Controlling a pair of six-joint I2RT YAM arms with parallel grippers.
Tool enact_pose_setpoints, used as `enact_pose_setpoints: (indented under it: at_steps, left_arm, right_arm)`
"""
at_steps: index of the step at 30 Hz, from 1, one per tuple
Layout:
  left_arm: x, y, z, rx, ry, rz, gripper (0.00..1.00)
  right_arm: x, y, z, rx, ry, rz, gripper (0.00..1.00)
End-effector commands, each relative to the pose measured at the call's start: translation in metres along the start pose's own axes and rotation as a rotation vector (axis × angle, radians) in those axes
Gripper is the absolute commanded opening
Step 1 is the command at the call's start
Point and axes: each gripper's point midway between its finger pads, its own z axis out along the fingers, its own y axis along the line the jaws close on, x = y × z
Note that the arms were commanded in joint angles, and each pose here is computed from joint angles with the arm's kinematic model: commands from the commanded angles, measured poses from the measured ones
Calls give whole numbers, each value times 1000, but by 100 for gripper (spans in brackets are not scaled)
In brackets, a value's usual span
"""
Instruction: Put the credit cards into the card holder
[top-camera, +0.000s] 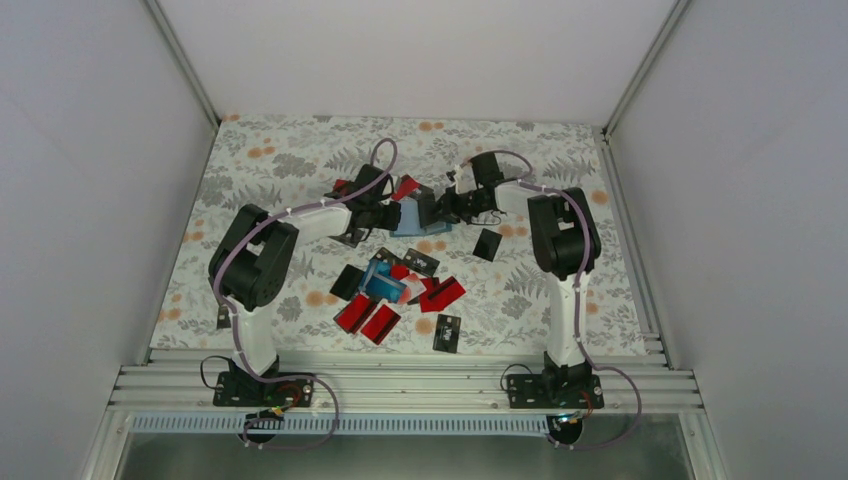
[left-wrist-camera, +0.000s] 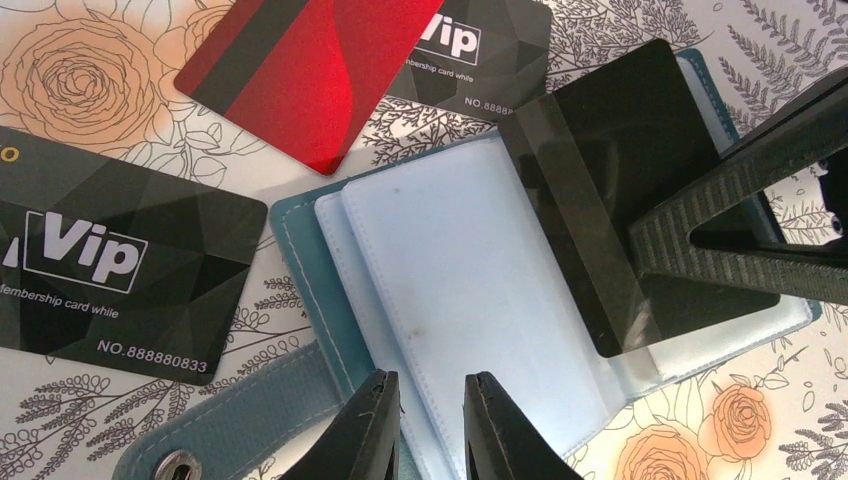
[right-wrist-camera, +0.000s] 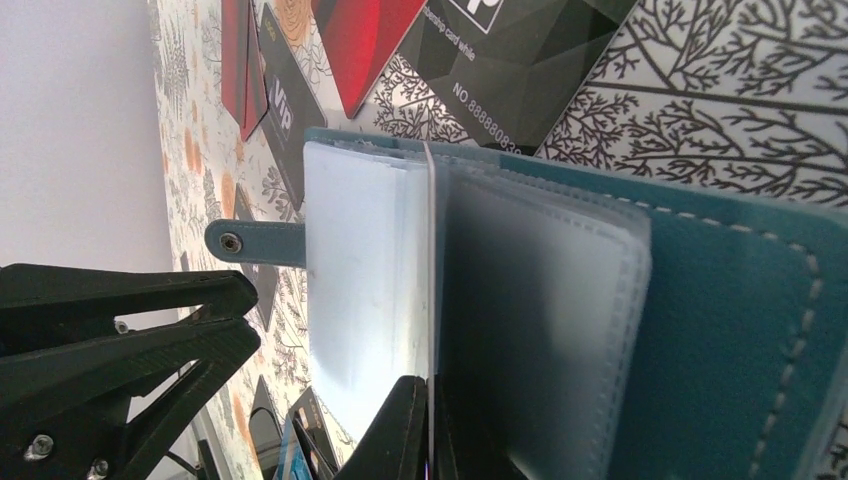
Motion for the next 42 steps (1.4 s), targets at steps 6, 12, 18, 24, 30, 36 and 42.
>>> enact_pose_setpoints:
  at_steps: [6, 12, 18, 24, 30, 36, 42]
  left_arm:
    - [19, 17, 11, -47, 35, -43, 18]
    - [31, 30, 17, -94, 69, -69, 19]
    - [40, 32, 23, -91, 88, -76, 20]
    - [44, 33, 24, -89, 93, -77, 19]
    - [47, 33, 24, -86, 97, -77, 19]
    - [47, 33, 25, -85, 102, -73, 19]
    - [47, 32, 25, -81, 104, -72, 19]
  right_arm:
    - [1, -2, 6, -44, 28, 34, 4]
    - [3, 2, 7, -69, 41, 41, 4]
    - [7, 3, 10, -98, 67, 60, 4]
    - [8, 3, 14, -100, 72, 60, 4]
    - [9, 7, 18, -109, 82, 58, 4]
    - [8, 11, 18, -119, 87, 50, 4]
    - [10, 12, 22, -119, 94, 46, 4]
